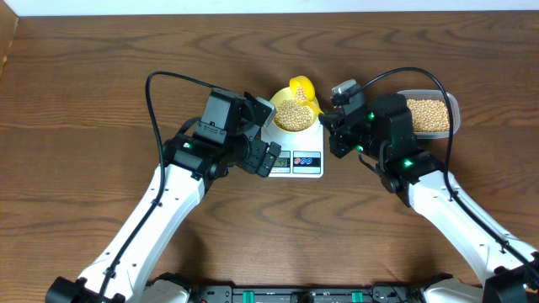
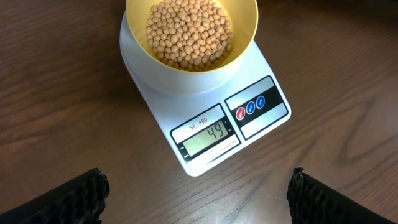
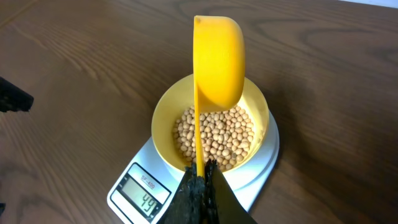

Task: Scoop item into bowl and weigh 50g on scale
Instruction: 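Hold the tilted scoop with the right gripper above the bowl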

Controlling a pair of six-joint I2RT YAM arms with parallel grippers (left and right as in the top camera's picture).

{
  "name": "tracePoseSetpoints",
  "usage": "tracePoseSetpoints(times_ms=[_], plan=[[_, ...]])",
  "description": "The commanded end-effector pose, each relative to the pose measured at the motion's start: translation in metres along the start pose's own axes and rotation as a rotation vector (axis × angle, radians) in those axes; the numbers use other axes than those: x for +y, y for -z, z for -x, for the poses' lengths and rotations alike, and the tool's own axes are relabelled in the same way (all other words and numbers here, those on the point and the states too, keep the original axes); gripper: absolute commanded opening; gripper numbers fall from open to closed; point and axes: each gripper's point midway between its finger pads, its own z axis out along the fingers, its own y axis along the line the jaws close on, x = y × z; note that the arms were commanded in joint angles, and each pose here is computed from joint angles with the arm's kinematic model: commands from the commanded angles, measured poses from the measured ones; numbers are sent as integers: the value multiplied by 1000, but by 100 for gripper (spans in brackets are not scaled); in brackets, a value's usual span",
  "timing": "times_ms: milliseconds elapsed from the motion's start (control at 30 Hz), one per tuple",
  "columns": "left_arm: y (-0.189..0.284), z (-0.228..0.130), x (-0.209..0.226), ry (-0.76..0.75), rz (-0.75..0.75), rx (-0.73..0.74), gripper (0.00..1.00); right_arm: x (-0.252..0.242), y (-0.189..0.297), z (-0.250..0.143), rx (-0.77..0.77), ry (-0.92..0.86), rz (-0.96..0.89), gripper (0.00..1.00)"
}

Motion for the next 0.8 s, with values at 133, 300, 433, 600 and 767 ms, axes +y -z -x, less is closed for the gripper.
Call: tracePoseSetpoints(times_ms=[133, 300, 433, 600, 767], plan=[[-2, -3, 1, -6, 5, 13, 94, 5, -1, 2, -3, 36, 16, 1], [-2, -3, 1, -6, 5, 13, 94, 5, 0, 8, -24, -67, 18, 1], [-2, -3, 1, -6, 5, 13, 94, 2, 6, 16, -53, -179, 13, 1], [-2, -3, 1, -6, 5, 13, 94, 2, 12, 23, -76, -175, 10, 1], [-2, -3, 1, -6, 5, 13, 94, 2, 12, 22, -73, -124, 9, 1]])
